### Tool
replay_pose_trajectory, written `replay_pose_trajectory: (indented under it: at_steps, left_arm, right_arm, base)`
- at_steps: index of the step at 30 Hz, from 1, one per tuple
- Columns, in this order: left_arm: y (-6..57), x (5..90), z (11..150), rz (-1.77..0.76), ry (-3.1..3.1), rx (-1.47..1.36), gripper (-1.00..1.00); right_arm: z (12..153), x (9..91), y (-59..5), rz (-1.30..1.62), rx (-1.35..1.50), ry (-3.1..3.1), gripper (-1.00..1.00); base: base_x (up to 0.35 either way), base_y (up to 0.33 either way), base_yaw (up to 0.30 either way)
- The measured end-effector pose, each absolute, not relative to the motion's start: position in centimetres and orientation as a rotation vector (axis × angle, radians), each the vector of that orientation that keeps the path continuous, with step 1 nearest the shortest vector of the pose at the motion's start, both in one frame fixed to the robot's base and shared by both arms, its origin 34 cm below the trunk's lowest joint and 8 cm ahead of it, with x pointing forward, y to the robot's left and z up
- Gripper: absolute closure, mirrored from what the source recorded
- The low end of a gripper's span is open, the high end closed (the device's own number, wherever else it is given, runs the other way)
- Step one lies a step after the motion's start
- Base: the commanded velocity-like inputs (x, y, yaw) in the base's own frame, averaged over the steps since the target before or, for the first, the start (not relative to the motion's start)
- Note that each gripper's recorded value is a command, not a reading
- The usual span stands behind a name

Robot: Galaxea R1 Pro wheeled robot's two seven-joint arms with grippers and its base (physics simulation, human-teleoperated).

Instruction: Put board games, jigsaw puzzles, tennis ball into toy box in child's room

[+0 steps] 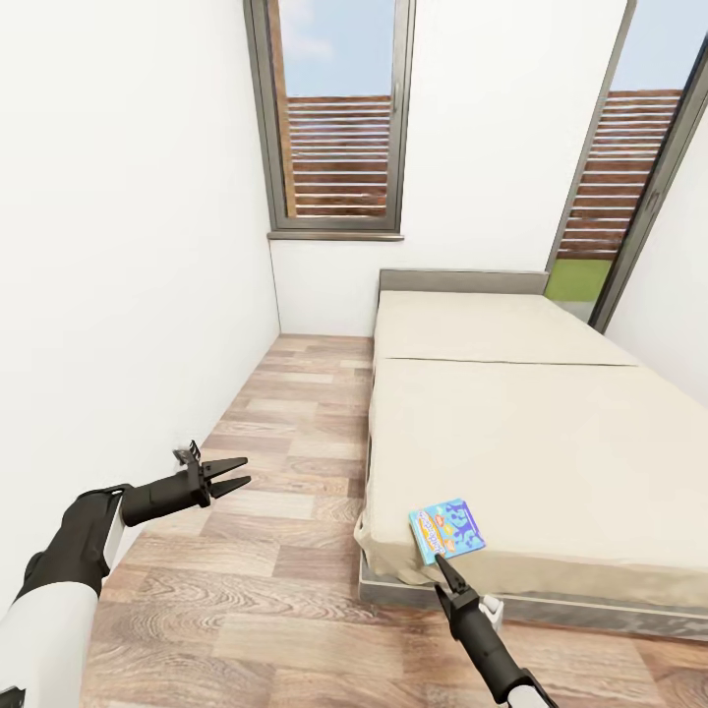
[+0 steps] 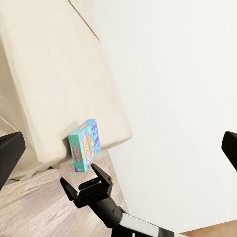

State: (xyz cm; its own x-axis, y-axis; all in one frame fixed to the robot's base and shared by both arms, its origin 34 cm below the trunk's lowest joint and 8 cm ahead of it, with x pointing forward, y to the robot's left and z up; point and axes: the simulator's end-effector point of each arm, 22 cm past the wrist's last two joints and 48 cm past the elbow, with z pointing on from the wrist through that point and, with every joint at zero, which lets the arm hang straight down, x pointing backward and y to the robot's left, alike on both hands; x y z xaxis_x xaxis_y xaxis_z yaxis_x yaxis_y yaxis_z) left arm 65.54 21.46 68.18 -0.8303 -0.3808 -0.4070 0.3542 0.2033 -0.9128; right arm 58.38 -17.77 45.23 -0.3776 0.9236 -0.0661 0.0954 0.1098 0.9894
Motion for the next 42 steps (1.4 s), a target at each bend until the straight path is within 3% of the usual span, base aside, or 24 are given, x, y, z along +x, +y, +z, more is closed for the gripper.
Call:
replay_pose_trajectory:
  at_steps: [15,42]
  left_arm:
    - [21.5,65.5,68.2,-1.682,1.918,-0.025,-1.0]
    - [21.5,65.5,68.2,-1.682,1.918,-0.025,-1.0]
  right_arm:
    - [47.9,59.1,-15.0,1.428,0.862,1.636,-1.0]
    - [48.0,59.1,-14.9,1.431,0.848,1.64,-1.0]
  base:
    - [0.0,0.0,0.0]
    - [0.017,0.0,0.0]
